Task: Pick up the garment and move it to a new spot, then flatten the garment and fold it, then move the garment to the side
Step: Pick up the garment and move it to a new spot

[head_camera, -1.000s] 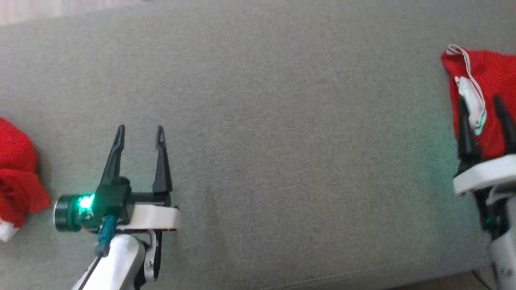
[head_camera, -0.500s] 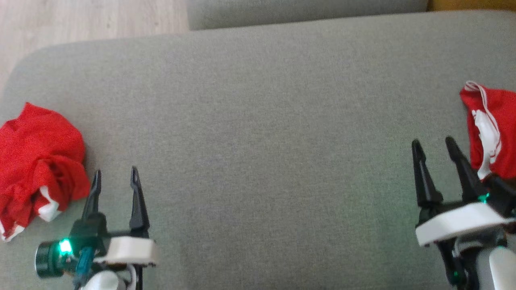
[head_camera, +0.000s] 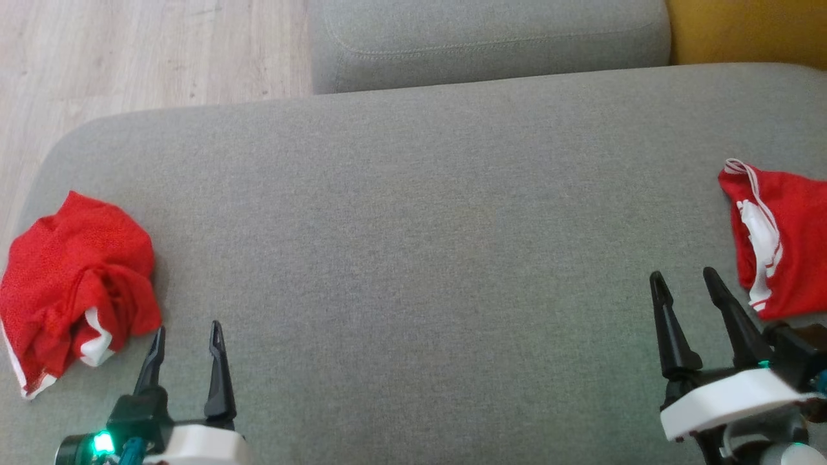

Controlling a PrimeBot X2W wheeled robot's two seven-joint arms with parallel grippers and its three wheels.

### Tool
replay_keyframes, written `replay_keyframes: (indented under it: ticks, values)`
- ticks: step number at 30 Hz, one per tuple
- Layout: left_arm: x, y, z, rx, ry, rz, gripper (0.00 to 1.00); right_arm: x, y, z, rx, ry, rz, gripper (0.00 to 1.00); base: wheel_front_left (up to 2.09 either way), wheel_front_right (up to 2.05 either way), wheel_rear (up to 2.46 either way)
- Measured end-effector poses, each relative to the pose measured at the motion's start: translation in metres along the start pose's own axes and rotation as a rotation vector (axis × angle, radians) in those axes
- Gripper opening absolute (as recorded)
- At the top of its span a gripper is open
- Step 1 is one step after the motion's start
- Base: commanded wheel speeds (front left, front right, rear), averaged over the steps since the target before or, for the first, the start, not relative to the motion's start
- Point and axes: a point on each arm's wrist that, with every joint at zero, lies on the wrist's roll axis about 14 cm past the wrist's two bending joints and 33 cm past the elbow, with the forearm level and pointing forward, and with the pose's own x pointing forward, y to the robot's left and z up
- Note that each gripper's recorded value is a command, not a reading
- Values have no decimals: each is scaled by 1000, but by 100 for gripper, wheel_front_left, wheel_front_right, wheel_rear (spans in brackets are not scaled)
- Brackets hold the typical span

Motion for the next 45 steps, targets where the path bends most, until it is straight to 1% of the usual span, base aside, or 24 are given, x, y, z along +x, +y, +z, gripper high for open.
replay_keyframes:
  ticks: [15,20,25,28,37,39,42,45]
  values:
    - [-4,0,-5,8,24,-4,100,2,6,4,-5,-4,15,100,0,0,0]
    - [-1,2,0,15,-1,-3,100,10,14,3,-8,0,42,100,0,0,0]
    - [5,10,19,2,-74,21,100,23,36,5,-21,0,119,100,0,0,0]
    - [2,21,21,-10,-91,61,100,32,57,2,-35,17,193,100,0,0,0]
    - [-24,78,7,-45,-72,260,100,57,124,6,-75,16,418,100,0,0,0]
    - [-28,90,12,-44,-88,302,100,61,136,5,-83,20,462,100,0,0,0]
    - [-31,106,15,-42,-100,353,100,69,147,3,-101,28,506,100,0,0,0]
    - [-31,116,7,-42,-75,386,100,79,153,3,-110,30,534,100,0,0,0]
